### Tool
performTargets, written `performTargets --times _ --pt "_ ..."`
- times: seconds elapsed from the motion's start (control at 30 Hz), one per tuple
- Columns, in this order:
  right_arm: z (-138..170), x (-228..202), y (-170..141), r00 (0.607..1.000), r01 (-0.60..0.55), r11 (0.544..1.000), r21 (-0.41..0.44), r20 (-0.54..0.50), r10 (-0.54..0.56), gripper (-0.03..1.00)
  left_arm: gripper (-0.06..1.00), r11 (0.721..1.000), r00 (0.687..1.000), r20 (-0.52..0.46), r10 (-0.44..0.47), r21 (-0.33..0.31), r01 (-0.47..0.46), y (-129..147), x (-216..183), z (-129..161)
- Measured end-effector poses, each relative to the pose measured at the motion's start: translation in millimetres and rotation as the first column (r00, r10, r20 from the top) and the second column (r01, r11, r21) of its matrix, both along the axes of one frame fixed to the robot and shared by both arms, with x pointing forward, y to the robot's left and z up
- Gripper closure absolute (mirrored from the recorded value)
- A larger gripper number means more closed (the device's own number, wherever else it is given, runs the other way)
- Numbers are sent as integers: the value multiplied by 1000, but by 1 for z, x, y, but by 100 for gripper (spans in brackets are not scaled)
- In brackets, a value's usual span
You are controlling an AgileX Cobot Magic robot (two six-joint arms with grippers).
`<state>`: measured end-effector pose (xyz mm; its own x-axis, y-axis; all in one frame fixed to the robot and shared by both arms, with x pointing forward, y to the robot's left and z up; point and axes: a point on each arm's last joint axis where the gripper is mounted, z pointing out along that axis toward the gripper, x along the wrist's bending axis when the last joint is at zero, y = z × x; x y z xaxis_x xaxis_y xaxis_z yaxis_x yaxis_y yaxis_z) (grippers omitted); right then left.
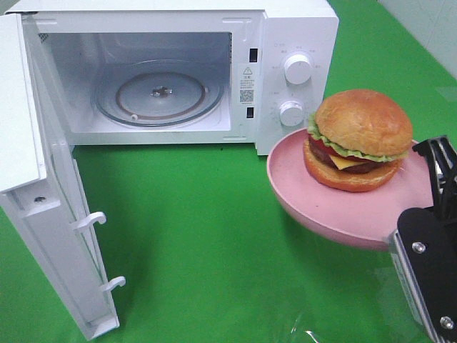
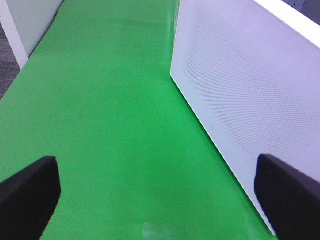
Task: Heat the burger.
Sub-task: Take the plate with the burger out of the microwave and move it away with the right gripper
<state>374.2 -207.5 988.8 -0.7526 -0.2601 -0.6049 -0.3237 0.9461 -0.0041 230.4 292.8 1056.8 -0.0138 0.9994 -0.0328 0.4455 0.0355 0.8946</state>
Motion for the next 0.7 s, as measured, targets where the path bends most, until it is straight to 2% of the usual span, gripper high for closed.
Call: performTargets --times 0.3,0.4,0.47,0.57,0.67,0.7 --pt "-1 0 -9 987 159 987 -4 -22 -159 85 -3 1000 1000 0 0 0 0 0 0 0" --pt "-1 1 -10 984 179 984 -2 -24 -179 85 -3 1000 1000 0 0 0 0 0 0 0" --pt "-2 1 -12 968 251 968 12 -34 -250 85 -3 1000 1000 0 0 0 0 0 0 0" --pt "-2 0 -14 956 290 957 17 -43 -289 85 -3 1000 1000 0 0 0 0 0 0 0" --pt "-3 0 -17 922 384 923 34 -58 -382 85 -3 1000 1000 0 0 0 0 0 0 0" --pt "-3 0 -17 922 384 923 34 -58 -382 85 -3 1000 1000 0 0 0 0 0 0 0"
